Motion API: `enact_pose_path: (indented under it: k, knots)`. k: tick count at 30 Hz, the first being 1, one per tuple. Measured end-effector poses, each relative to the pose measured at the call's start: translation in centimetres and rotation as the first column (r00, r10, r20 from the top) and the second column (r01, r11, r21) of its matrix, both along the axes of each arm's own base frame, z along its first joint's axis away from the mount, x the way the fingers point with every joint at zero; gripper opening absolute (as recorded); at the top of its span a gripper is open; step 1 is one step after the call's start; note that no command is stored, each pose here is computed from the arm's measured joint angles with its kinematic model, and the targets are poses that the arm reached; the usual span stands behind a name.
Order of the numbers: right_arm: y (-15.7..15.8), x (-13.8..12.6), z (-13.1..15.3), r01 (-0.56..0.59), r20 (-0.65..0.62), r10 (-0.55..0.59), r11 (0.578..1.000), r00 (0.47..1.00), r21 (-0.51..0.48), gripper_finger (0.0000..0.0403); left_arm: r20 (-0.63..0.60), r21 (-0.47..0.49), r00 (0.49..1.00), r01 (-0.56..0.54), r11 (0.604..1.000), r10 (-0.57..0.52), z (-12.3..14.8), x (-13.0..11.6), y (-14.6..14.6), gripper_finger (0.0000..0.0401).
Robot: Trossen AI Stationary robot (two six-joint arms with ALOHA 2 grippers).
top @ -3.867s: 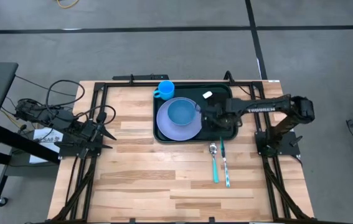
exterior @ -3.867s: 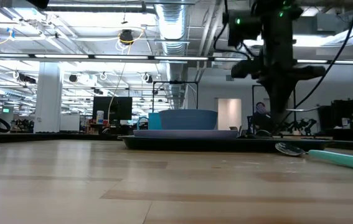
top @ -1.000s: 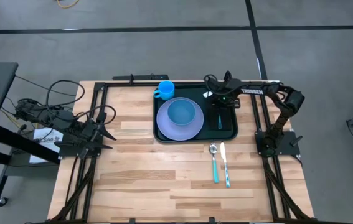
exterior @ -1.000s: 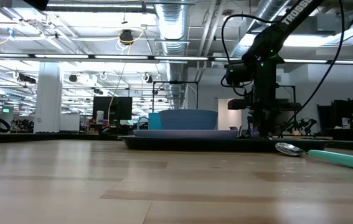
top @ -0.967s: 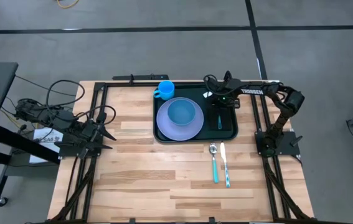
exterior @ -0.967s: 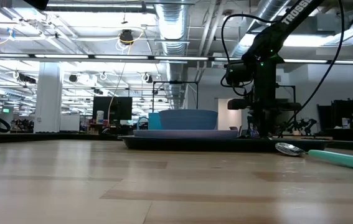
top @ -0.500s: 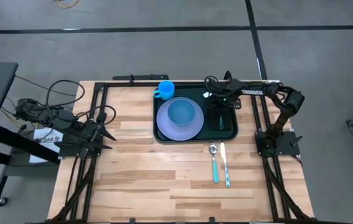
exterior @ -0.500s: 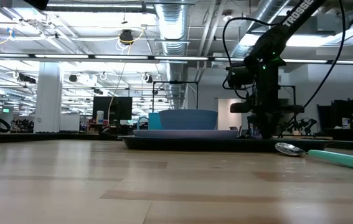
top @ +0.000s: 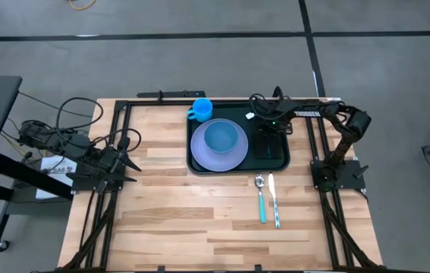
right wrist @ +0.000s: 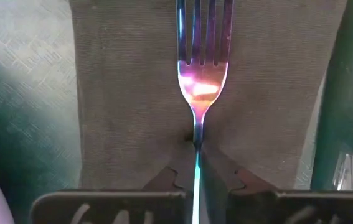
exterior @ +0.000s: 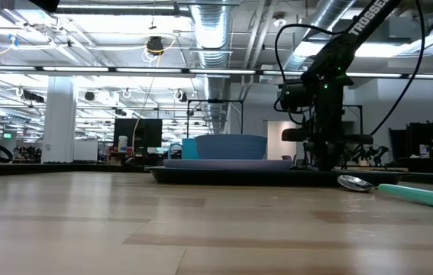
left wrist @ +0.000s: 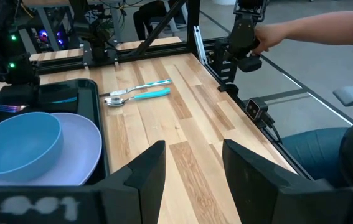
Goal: Set up tray
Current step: Put the iridescent fork on the black napkin, then put the blue spoon on the black napkin
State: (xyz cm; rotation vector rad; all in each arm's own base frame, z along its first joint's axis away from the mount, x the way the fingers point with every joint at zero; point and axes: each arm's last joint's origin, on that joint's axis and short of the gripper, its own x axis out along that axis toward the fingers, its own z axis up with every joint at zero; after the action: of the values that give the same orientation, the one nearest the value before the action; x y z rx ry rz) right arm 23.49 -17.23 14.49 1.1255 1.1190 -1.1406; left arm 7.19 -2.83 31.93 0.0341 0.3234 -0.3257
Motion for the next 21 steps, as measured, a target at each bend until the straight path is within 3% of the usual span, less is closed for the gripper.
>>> enact_pose_path:
  k: [21]
  knots:
    - [0.11, 0.05, -0.01, 0.012, 0.013, -0.012, 1.0, 1.0, 0.02, 0.008, -0.001, -0.002, 1.0, 0.0, 1.0, 0.0, 0.0, 0.0, 0.0, 0.0148]
